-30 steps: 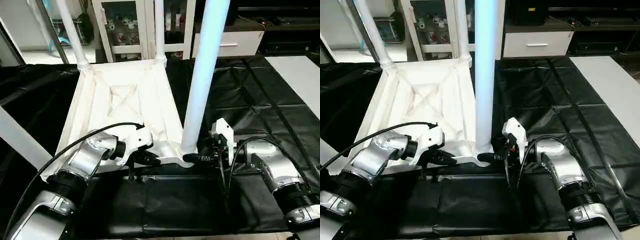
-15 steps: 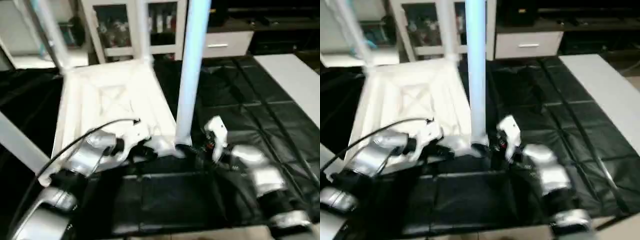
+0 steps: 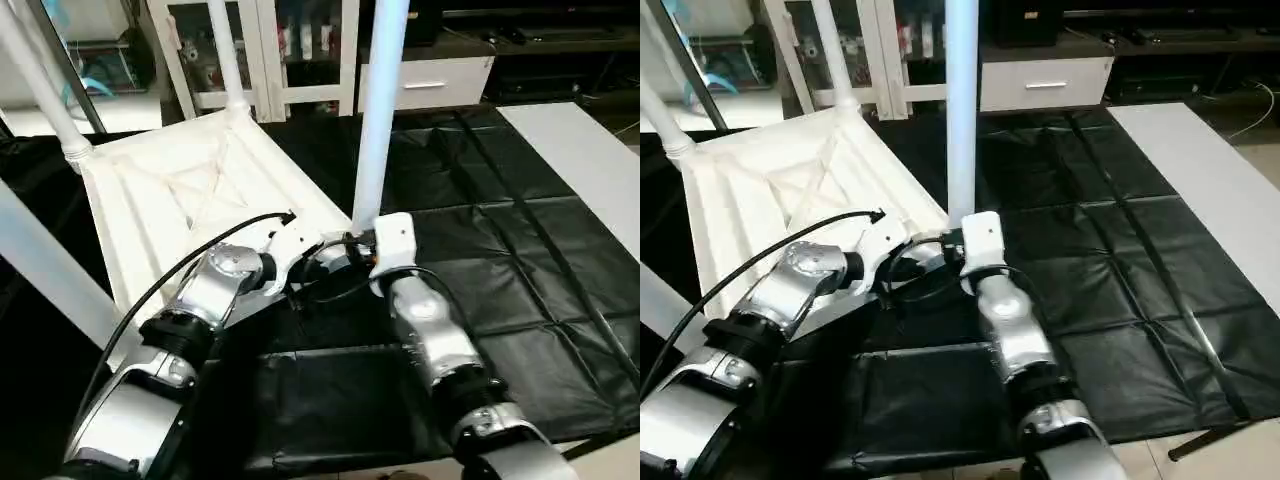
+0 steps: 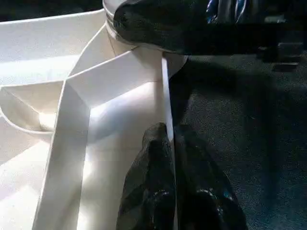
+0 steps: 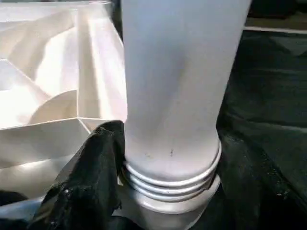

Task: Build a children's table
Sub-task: Rotate leg to tighten

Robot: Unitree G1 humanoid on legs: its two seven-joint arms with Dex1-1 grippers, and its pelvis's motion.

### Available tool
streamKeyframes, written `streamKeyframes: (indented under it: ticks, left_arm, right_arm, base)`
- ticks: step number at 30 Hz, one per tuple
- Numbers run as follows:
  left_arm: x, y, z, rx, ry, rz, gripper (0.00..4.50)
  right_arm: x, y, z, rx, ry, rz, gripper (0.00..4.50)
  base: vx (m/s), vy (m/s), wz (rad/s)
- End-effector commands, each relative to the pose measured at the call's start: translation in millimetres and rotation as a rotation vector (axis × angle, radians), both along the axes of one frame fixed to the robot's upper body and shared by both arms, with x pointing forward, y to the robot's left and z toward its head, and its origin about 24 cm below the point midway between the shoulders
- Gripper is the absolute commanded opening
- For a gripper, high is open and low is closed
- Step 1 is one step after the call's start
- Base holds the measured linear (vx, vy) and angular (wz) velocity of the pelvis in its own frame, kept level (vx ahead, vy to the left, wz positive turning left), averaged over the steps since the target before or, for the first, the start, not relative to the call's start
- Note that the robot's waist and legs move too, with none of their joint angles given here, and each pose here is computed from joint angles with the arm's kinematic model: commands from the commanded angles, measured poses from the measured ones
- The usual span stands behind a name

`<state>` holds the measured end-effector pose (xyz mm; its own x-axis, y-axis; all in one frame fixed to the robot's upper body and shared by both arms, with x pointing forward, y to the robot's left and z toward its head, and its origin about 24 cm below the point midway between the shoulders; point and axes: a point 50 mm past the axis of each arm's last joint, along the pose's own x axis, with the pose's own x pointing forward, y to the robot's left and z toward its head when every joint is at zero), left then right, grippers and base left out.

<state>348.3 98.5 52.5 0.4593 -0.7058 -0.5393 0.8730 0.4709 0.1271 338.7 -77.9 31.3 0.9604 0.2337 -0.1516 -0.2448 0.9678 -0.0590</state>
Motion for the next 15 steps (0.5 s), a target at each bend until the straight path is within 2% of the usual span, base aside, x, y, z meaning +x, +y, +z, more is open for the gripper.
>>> streamKeyframes:
  ticks: [1, 2, 3, 5, 7, 9, 11, 13, 15]
  left_arm:
    - [-11.9, -10.7, -11.8, -0.005, 0.060, -0.109, 0.00]
    - [-12.0, -10.1, -12.1, -0.002, 0.060, -0.111, 0.00]
    - [-12.2, -9.1, -12.4, 0.002, 0.060, -0.116, 0.00]
    - [-12.4, -8.3, -12.3, 0.005, 0.061, -0.121, 0.00]
    - [-12.8, -7.7, -12.1, 0.008, 0.062, -0.128, 0.00]
    - [-13.8, -5.4, -12.1, 0.016, 0.061, -0.139, 0.00]
    - [-17.4, -0.8, -13.3, 0.029, 0.070, -0.171, 0.00]
    - [-19.1, 0.8, -14.1, 0.035, 0.076, -0.186, 0.00]
    - [-27.3, 8.0, -18.5, 0.060, 0.107, -0.252, 0.00]
  right_arm:
    - [7.5, -11.4, 5.9, -0.076, -0.037, -0.063, 2.62]
    - [6.6, -9.4, 6.8, -0.057, -0.045, -0.038, 2.62]
    - [5.7, -8.4, 9.5, -0.051, -0.073, -0.021, 2.97]
    - [3.6, -7.0, 14.1, -0.005, -0.102, 0.021, 3.32]
    - [3.0, -9.4, 17.2, 0.009, -0.120, 0.025, 3.34]
    - [2.0, -16.3, 22.4, 0.048, -0.135, 0.050, 3.65]
    - [-0.5, -25.7, 25.1, 0.110, -0.092, 0.140, 3.79]
    - [-1.4, -29.2, 26.2, 0.110, -0.085, 0.170, 3.86]
    - [-9.7, -37.3, 25.8, 0.052, -0.028, 0.376, 4.08]
  base:
    - [0.000, 0.000, 0.00]
    - [0.000, 0.000, 0.00]
    - [0.000, 0.000, 0.00]
    - [0.000, 0.000, 0.00]
    - [0.000, 0.000, 0.00]
    - [0.000, 0.000, 0.00]
    - [0.000, 0.000, 0.00]
    - [0.000, 0.000, 0.00]
    - [0.000, 0.000, 0.00]
